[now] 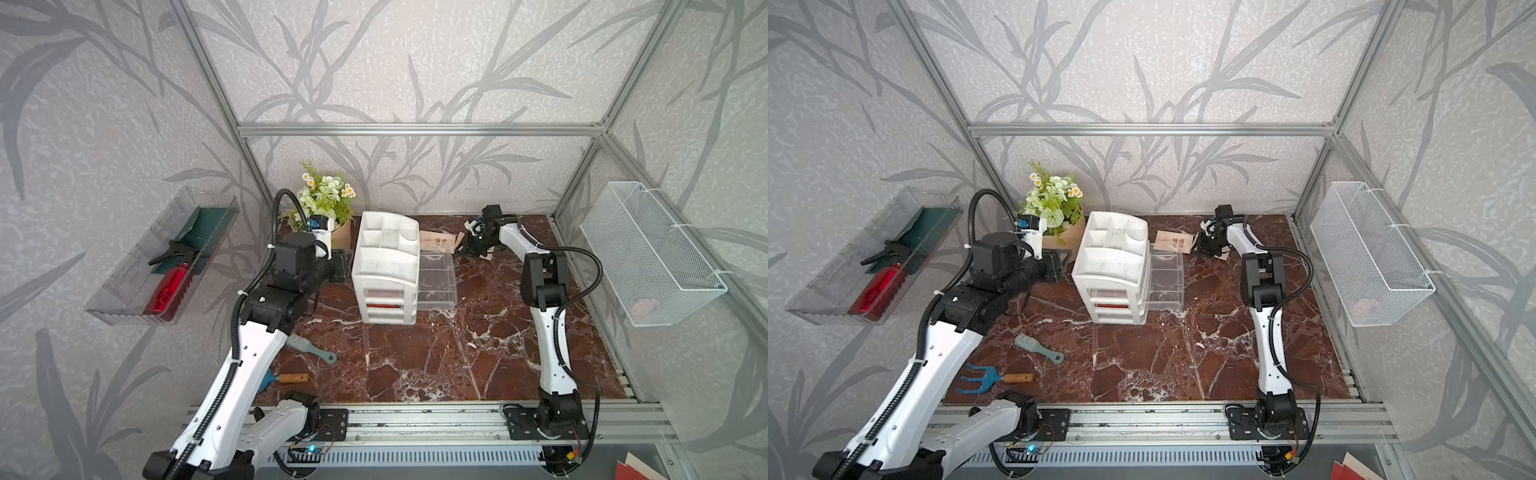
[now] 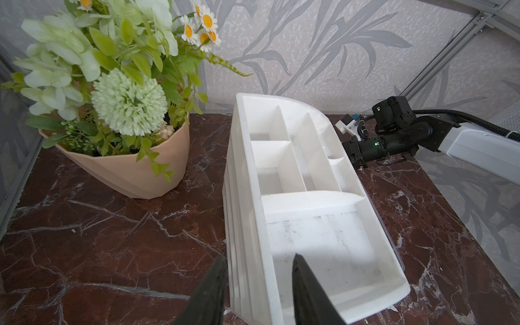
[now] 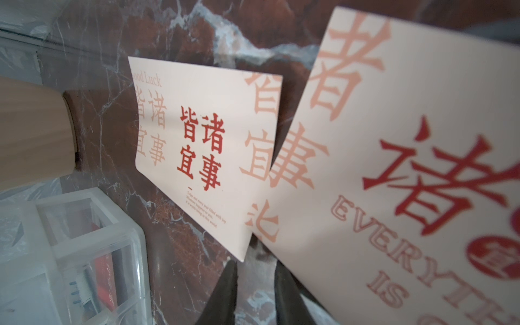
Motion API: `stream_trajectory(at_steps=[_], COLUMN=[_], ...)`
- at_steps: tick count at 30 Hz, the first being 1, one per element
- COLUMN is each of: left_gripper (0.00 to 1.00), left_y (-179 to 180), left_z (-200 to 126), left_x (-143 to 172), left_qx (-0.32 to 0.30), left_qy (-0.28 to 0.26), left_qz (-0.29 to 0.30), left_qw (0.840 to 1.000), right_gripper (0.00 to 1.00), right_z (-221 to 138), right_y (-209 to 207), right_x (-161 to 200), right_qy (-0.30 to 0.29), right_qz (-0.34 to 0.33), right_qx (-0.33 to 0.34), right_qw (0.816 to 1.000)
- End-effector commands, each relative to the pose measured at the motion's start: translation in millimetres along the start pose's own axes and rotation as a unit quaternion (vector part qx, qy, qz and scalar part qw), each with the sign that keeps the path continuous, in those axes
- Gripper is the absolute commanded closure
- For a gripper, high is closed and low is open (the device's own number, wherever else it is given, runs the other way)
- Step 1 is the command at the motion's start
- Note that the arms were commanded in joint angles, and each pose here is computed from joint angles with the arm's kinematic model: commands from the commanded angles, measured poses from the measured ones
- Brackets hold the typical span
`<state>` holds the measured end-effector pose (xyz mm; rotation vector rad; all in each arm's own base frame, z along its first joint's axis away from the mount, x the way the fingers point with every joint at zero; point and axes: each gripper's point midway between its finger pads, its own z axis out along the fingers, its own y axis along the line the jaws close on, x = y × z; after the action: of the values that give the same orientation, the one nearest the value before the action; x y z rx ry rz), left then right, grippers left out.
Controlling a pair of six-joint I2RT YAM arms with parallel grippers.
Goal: Take the postcards out of the drawer
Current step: Adjust the postcard at the center of the board.
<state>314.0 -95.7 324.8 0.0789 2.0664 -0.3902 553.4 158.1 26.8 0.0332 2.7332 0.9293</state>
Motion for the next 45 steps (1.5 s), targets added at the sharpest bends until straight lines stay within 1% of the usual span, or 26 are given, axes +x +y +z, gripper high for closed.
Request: stream_trajectory(at_steps=[1, 15, 26, 34, 40, 45], left_gripper=[0.61, 0.61, 0.61, 0.61, 0.61, 0.61], left_y=[3.4, 0.0, 0.7, 0.5, 1.2, 1.7], left_z=[0.8, 2.5, 1.3, 2.4, 2.5, 4.7], left_x=[1.9, 0.9, 1.5, 2.6, 2.4, 1.5], left_qx=[-0.005, 0.005, 0.003, 0.004, 0.002, 0.0], left_qy=[0.007, 0.006, 0.006, 0.008, 0.007, 0.008], left_qz=[0.002, -0.002, -0.002, -0.003, -0.004, -0.006], left_qw=[1.0, 1.0, 1.0, 1.0, 1.0, 1.0], right_gripper=[0.74, 0.71, 0.71, 0.71, 0.71, 0.71], right_z=[-2.0, -30.9, -45.0, -51.8, -52.6, -62.2], right_y=[-12.3, -48.1, -68.2, -73.9, -70.4, -60.1], right_x=[7.6, 24.3, 22.7, 18.1, 18.6, 15.7], right_qy=[0.015, 0.006, -0.004, -0.008, -0.007, -0.018], right_qz=[0.009, 0.034, 0.048, 0.05, 0.049, 0.043], right_qx=[0.014, 0.033, 0.044, 0.046, 0.037, 0.028], right_qw=[1.0, 0.999, 0.998, 0.998, 0.998, 0.999])
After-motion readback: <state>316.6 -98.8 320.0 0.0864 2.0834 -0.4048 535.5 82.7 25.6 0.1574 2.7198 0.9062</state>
